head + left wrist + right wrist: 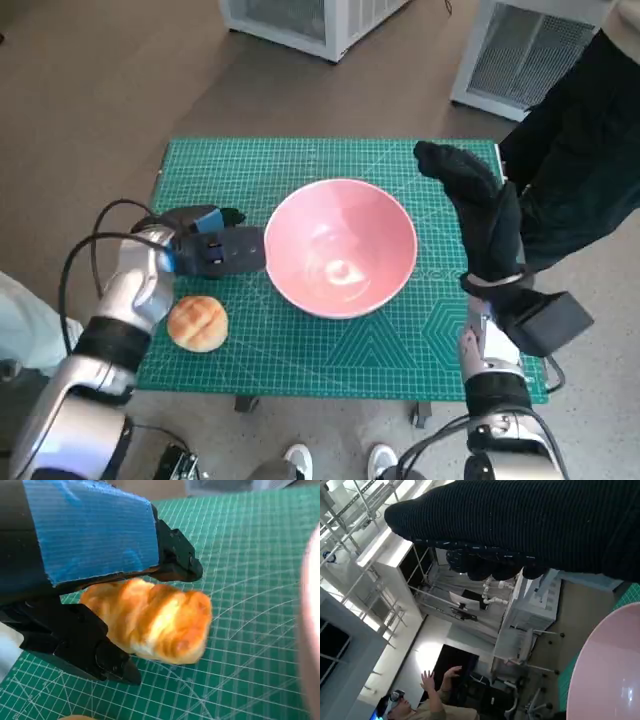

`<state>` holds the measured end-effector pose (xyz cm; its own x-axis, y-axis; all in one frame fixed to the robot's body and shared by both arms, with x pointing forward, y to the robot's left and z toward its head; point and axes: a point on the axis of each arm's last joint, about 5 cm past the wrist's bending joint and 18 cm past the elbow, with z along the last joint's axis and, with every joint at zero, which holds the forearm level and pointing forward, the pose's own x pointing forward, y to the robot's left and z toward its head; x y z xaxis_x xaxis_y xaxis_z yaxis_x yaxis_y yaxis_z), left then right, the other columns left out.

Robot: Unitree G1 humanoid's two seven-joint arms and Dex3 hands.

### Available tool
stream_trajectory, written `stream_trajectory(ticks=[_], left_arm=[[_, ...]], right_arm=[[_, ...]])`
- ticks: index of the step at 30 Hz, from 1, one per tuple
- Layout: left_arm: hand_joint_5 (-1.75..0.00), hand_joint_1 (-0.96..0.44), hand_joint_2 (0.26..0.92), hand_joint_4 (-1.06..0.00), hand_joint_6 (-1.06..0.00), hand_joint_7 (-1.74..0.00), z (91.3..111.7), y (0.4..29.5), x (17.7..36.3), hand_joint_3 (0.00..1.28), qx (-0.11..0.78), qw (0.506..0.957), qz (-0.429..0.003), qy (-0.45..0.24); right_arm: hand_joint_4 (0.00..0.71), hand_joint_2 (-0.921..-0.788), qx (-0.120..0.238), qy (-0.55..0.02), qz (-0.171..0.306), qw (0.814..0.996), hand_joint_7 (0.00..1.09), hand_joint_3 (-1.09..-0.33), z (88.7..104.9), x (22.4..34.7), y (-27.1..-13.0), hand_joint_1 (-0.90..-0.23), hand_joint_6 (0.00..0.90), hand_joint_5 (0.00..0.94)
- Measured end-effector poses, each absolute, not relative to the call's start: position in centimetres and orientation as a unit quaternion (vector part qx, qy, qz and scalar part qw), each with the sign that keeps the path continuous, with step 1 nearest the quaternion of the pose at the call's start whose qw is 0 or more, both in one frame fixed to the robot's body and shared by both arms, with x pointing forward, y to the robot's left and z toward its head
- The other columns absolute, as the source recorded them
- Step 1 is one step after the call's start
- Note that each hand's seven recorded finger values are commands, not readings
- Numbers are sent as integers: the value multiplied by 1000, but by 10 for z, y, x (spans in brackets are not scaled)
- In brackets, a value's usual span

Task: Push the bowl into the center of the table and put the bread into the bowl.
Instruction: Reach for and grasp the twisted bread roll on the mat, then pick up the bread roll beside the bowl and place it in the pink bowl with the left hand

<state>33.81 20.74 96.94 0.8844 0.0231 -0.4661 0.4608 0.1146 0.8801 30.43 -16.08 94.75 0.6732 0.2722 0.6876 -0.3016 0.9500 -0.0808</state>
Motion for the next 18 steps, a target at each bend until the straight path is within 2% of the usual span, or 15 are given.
stream_trajectory(ticks=[2, 3, 5, 6, 7, 8, 9, 10, 11, 12, 13, 14, 18], left_arm=[[-56, 46, 735, -469, -522, -26, 968, 207, 339, 9, 654, 718, -148, 186], [-56, 47, 737, -485, -529, -25, 967, 207, 340, 9, 658, 715, -146, 186], [-118, 46, 747, -642, -594, -45, 965, 207, 341, 14, 666, 709, -141, 182], [-131, 46, 749, -672, -607, -50, 965, 206, 342, 15, 672, 705, -138, 180], [-282, 48, 756, -714, -665, -61, 964, 206, 342, 15, 677, 701, -135, 178], [-366, 48, 759, -712, -686, -63, 963, 206, 343, 15, 683, 697, -132, 174], [-644, 168, 806, -732, -750, -94, 962, 206, 343, 31, 688, 694, -128, 170], [-822, 245, 845, -744, -772, -151, 961, 206, 343, 23, 692, 692, -125, 165], [-882, 274, 858, -752, -770, -229, 959, 207, 343, 19, 696, 689, -121, 160], [-967, 314, 876, -765, -729, -416, 958, 207, 342, 12, 700, 687, -118, 156], [-1014, 202, 879, -788, -719, -627, 956, 208, 342, 22, 705, 683, -116, 151], [-1045, 129, 881, -803, -714, -762, 955, 208, 341, 28, 708, 681, -113, 146], [-1056, 35, 877, -844, -726, -926, 952, 210, 341, 32, 715, 679, -106, 128]], right_arm=[[198, -921, 20, -372, 156, 915, 574, -796, 947, 304, -161, -761, 14, 0], [198, -921, 20, -372, 156, 915, 575, -796, 947, 304, -161, -761, 14, 0], [199, -921, 20, -372, 156, 915, 576, -795, 947, 304, -161, -759, 14, 1], [199, -921, 21, -372, 156, 915, 576, -795, 947, 304, -161, -759, 14, 1], [199, -921, 21, -372, 157, 915, 576, -795, 947, 304, -161, -759, 14, 1], [199, -921, 21, -372, 157, 915, 577, -795, 947, 304, -161, -759, 14, 1], [199, -921, 21, -372, 157, 915, 577, -794, 947, 304, -161, -759, 14, 1], [199, -921, 21, -372, 157, 914, 577, -794, 948, 304, -161, -760, 14, 1], [199, -921, 21, -373, 157, 914, 577, -794, 948, 304, -161, -760, 14, 1], [199, -921, 21, -373, 157, 914, 577, -794, 948, 304, -161, -760, 14, 1], [199, -921, 21, -374, 157, 914, 578, -794, 948, 304, -161, -760, 14, 1], [199, -921, 21, -374, 157, 914, 578, -794, 948, 304, -161, -760, 13, 1], [199, -921, 22, -375, 158, 913, 578, -794, 949, 304, -161, -760, 13, 0]])
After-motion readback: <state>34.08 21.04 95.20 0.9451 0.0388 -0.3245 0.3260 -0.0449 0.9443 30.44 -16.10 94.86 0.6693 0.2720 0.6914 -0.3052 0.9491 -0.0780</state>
